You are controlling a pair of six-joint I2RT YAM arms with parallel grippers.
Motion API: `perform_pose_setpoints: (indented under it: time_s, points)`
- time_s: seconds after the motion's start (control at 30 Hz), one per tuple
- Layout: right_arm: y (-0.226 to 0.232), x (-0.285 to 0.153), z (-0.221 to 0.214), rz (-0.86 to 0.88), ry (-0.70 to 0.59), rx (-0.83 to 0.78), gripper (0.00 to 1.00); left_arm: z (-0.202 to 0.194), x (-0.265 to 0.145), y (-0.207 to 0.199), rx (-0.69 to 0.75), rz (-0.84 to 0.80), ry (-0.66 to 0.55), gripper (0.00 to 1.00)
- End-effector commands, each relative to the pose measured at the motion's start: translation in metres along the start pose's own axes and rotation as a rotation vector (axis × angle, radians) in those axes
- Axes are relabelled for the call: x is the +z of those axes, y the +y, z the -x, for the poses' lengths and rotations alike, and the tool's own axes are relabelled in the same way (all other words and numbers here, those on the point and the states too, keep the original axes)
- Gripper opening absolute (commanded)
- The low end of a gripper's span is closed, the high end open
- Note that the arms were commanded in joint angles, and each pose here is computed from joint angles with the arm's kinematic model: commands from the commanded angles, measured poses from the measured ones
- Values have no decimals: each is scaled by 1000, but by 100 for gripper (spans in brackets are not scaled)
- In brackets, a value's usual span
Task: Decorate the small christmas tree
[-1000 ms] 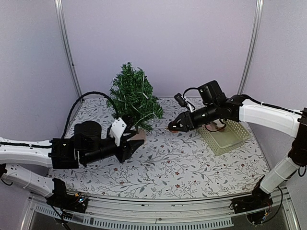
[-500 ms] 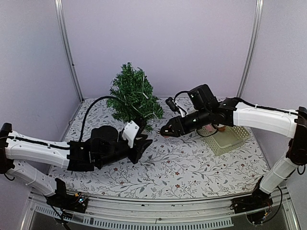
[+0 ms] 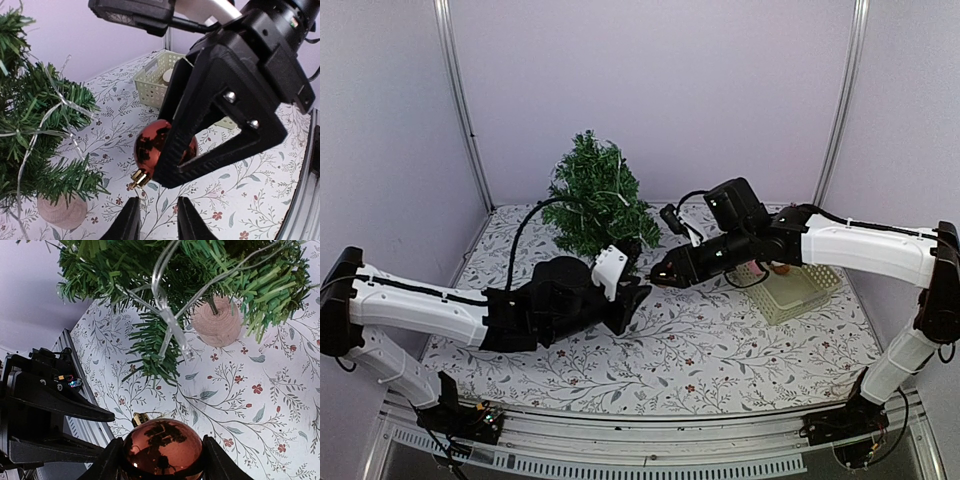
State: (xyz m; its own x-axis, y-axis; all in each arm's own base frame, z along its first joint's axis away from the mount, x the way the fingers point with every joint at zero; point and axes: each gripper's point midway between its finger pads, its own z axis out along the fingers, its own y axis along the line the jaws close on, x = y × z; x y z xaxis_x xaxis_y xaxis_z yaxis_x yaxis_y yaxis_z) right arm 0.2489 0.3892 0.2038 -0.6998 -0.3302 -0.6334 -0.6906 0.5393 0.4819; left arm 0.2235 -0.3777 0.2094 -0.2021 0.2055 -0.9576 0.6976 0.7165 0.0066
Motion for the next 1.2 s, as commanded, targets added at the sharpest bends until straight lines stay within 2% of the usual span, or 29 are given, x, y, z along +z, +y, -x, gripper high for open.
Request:
perform_pose_setpoints:
  time_s: [0.0,0.33,0.77,1.07,1.17]
  points:
    - [6,0,9,-5,-20,-30,38,11,6,10,-62,24,-30,26]
    - [7,0,10,-4,-20,-36,38,3,15,20,-78,41,5,21]
    - [6,3,10,-4,-11,-42,38,2,22,16,-87,20,12,28]
    - [3,4,9,-23,-9,-38,38,1,18,28,-111,55,16,1]
    - [2,5,12,-32,-19,-36,38,-1,15,32,-118,68,18,0]
